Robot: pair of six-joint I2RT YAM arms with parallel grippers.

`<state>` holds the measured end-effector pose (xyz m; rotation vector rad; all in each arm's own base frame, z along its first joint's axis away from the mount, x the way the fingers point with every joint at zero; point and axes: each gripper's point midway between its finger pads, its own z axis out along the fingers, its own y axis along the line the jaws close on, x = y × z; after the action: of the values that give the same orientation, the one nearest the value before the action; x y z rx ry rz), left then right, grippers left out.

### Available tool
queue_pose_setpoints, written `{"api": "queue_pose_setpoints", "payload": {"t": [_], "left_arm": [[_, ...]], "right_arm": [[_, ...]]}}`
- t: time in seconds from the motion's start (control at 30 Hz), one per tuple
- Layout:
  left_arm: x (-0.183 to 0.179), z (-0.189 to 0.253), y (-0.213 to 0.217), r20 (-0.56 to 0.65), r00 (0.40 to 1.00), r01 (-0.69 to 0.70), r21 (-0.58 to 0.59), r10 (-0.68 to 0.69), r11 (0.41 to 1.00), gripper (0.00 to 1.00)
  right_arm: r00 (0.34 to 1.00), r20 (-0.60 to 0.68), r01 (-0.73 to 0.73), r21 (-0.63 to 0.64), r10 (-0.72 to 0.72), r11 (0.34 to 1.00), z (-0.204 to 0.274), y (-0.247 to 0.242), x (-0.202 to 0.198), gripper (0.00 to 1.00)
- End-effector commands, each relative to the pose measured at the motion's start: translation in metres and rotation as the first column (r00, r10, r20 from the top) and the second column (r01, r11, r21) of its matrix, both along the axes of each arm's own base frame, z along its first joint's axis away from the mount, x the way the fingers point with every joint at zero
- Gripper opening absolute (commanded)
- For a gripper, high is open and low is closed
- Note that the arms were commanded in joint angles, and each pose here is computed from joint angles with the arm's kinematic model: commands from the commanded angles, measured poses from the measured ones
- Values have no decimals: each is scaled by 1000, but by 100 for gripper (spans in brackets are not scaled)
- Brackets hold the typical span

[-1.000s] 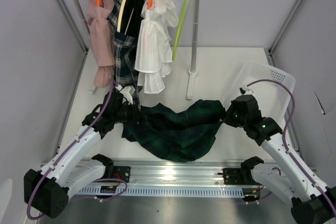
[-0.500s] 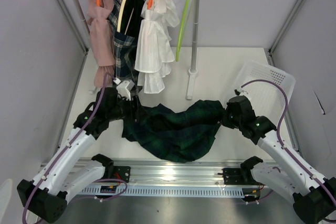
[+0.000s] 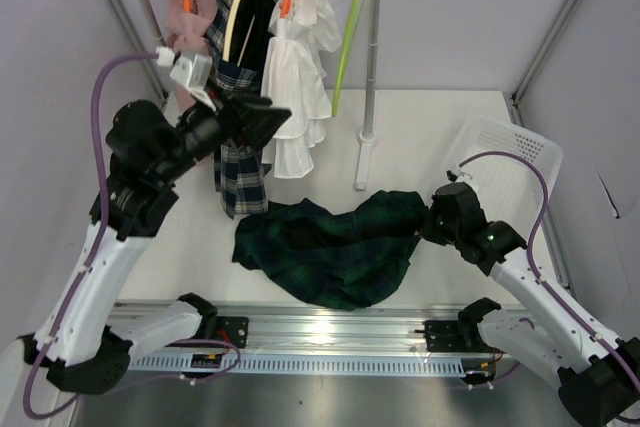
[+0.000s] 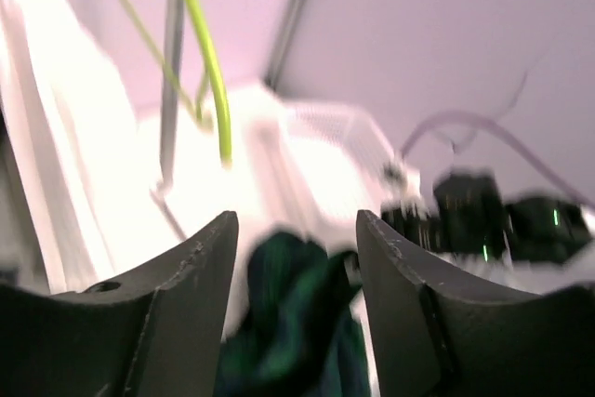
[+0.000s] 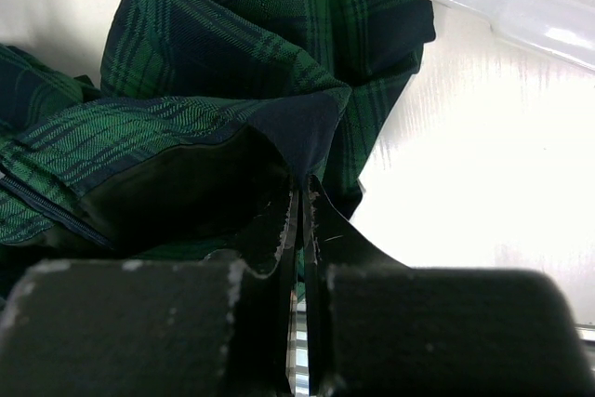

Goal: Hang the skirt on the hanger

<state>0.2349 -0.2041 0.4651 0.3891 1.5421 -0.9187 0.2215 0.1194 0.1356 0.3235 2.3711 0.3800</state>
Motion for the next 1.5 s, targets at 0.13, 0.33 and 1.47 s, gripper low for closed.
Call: {"api": "queue_pose_setpoints", "payload": {"t": [0.13,0.33,1.47], "left_arm": [[88,82,-34,199,955,-221,-23,222,975,66],[166,73,-55,193,892,-422,29,409,906,69],[235,3,-112,243,848,-521,219,471,825,52]], "right_arm": [[999,45,2,15,-2,1000,13,5,10,0],[999,49,-1,8,1,1000,14,4,12,0],[999,36,11,5,-11,1000,7,-7,7,0]]}}
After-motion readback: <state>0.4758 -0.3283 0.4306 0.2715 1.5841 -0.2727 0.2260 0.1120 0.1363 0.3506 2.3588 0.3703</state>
